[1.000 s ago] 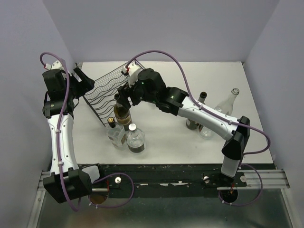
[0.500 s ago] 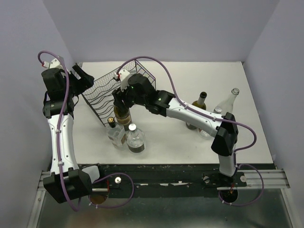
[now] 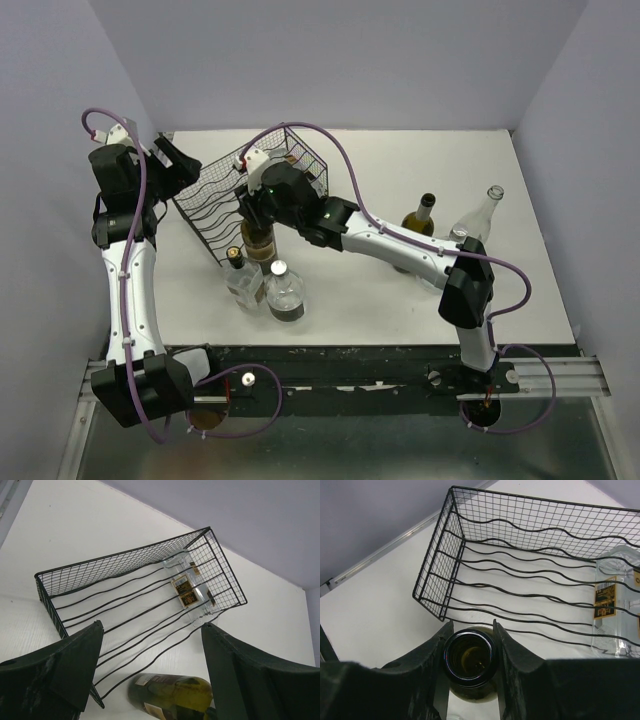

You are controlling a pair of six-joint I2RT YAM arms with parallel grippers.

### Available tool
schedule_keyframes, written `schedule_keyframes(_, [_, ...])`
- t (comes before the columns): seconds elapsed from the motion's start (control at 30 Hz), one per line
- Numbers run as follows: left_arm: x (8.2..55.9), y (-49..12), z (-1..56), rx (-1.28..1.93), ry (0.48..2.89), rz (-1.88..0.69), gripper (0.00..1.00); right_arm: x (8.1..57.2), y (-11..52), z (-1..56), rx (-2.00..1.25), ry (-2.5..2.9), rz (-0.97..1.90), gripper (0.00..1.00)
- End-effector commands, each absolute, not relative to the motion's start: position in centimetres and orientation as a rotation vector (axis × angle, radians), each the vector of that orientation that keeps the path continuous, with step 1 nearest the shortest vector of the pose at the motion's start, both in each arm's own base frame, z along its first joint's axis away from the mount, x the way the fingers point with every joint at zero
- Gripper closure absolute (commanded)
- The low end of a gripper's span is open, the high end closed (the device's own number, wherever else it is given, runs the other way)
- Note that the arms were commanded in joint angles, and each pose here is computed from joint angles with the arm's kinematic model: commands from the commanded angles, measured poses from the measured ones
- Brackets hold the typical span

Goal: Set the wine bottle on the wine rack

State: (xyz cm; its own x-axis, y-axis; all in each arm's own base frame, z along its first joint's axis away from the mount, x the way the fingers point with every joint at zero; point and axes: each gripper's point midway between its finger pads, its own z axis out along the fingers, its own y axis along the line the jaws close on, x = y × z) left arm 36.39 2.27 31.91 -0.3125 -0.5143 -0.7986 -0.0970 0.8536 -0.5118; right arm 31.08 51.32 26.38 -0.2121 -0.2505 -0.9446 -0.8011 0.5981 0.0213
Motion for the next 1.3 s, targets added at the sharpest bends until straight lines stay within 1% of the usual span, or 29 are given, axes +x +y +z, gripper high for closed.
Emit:
schedule_keyframes(0.0, [36.8, 1.3, 32.6, -0.416, 1.851, -0.507, 0.1, 32.4, 49.7, 28.4, -0.761, 1.756, 0.534, 0.89])
schedule_keyframes(0.07, [36.9, 0.9, 32.7, -0.403, 1.854, -0.53, 0.1, 32.9, 49.0, 29.5, -0.731, 1.743, 0.499, 0.97])
schedule_keyframes(0.1, [36.9, 0.7, 32.8, -0.392, 1.852, -0.548, 0.1, 33.0, 48.6, 30.1, -0.715, 1.738, 0.483, 0.99])
schedule_keyframes(0.27, [36.9, -1.4, 33.7, -0.291, 1.838, -0.643, 0.09, 33.1, 46.0, 33.5, -0.649, 1.71, 0.438, 0.99])
schedule_keyframes(0.4, [36.4, -4.1, 35.0, -0.137, 1.808, -0.7, 0.06, 32.2, 43.6, 35.6, -0.671, 1.745, 0.454, 0.99])
schedule_keyframes(0.7, [34.3, -11.1, 37.8, 0.2, 1.721, -0.828, 0.01, 30.9, 34.6, 38.1, -0.555, 1.821, 0.503, 0.99])
schedule_keyframes(0.77, [33.9, -12.6, 38.3, 0.267, 1.685, -0.858, 0.01, 30.4, 32.8, 38.8, -0.516, 1.824, 0.52, 1.0])
schedule_keyframes(0.8, [33.2, -14.5, 38.4, 0.325, 1.664, -0.909, 0.01, 30.2, 32.2, 39.0, -0.503, 1.83, 0.523, 1.0])
schedule_keyframes(0.93, [31.3, -19.0, 39.2, 0.472, 1.543, -1.032, 0.01, 29.1, 29.8, 40.1, -0.454, 1.856, 0.528, 1.0])
schedule_keyframes(1.1, [28.3, -23.6, 38.8, 0.639, 1.378, -1.084, 0.01, 28.2, 27.9, 41.0, -0.422, 1.901, 0.53, 0.99])
schedule_keyframes(1.27, [26.4, -26.7, 37.1, 0.78, 1.31, -1.119, 0.01, 26.9, 26.8, 42.2, -0.42, 1.89, 0.559, 1.0])
